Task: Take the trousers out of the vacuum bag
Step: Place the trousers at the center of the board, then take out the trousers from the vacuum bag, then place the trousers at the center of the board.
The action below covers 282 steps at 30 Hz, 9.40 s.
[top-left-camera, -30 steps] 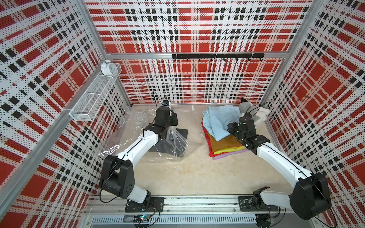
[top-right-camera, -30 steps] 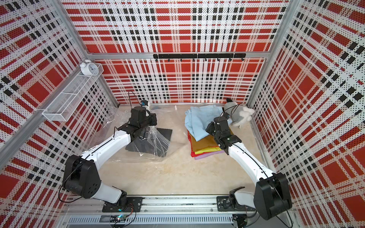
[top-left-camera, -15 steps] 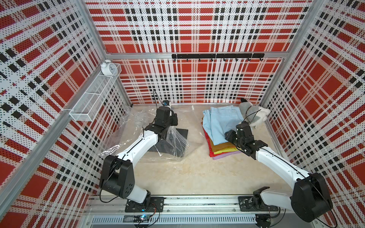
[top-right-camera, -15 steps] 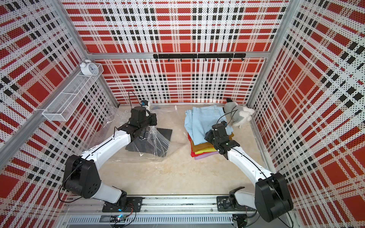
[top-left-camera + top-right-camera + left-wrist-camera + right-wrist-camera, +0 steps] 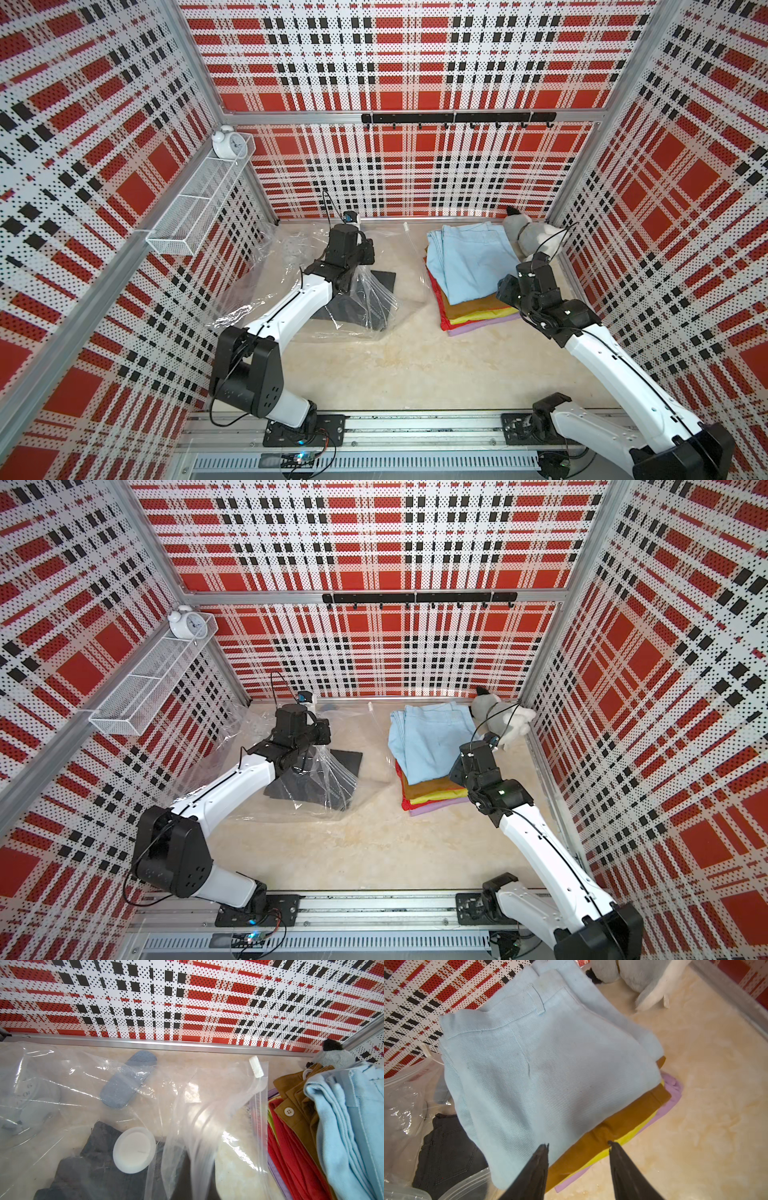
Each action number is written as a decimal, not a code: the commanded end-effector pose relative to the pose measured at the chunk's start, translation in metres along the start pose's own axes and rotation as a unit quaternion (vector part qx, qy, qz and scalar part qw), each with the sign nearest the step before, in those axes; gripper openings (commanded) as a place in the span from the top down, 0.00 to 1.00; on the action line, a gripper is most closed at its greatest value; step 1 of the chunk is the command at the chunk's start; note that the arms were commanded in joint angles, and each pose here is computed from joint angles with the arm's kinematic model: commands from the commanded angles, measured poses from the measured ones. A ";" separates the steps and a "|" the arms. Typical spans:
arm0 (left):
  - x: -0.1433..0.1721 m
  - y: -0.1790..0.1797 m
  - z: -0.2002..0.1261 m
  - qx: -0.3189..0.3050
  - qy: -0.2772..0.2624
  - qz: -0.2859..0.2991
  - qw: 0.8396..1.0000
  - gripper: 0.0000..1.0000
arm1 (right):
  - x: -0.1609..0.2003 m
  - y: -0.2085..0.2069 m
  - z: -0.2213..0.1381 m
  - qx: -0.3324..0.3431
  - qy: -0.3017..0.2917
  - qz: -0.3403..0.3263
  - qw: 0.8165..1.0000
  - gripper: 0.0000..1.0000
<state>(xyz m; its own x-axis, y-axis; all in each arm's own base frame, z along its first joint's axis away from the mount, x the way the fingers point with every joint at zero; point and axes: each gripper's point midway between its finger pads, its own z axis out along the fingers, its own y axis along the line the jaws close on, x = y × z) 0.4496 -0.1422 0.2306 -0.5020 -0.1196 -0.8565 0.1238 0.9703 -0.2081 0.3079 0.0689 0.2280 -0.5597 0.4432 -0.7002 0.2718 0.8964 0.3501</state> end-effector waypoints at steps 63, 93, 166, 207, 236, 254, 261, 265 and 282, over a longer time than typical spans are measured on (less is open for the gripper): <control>-0.043 -0.028 -0.046 0.031 -0.085 0.052 0.995 1.00 | 0.211 0.267 0.166 -0.245 0.255 -0.079 0.932 0.45; -0.041 -0.027 -0.046 0.029 -0.085 0.054 0.995 1.00 | 0.248 0.281 0.191 -0.284 0.297 -0.049 0.910 0.64; 0.052 -0.048 -0.081 0.028 -0.053 0.042 0.997 1.00 | 0.215 0.188 0.169 -0.206 0.229 -0.093 0.947 0.42; 0.061 -0.021 -0.074 0.008 -0.073 -0.009 0.997 1.00 | 0.188 0.276 0.143 -0.390 0.232 -0.073 0.888 1.00; 0.029 0.063 -0.058 -0.073 -0.103 -0.110 0.986 1.00 | 0.030 0.292 -0.012 -0.416 0.081 -0.236 0.874 1.00; 0.013 0.112 -0.049 -0.139 -0.099 -0.145 0.974 1.00 | -0.072 0.277 -0.080 -0.448 -0.037 -0.179 0.875 1.00; 0.013 0.112 -0.048 -0.146 -0.086 -0.143 0.975 1.00 | -0.119 0.275 -0.106 -0.460 -0.098 -0.144 0.871 1.00; 0.009 0.110 -0.048 -0.142 -0.086 -0.138 0.976 1.00 | -0.142 0.273 -0.112 -0.459 -0.128 -0.120 0.871 1.00; 0.014 0.104 -0.038 -0.132 -0.069 -0.130 0.980 1.00 | -0.206 0.289 -0.081 -0.464 -0.176 -0.054 0.866 1.00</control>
<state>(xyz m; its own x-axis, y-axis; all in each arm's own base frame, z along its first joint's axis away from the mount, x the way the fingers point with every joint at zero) 0.4194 -0.0370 0.2064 -0.3804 -0.3905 -0.8384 -0.2315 0.9178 -0.3225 0.4382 0.2453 0.4662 -0.3761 0.3895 -0.8407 -0.5298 0.6539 0.5400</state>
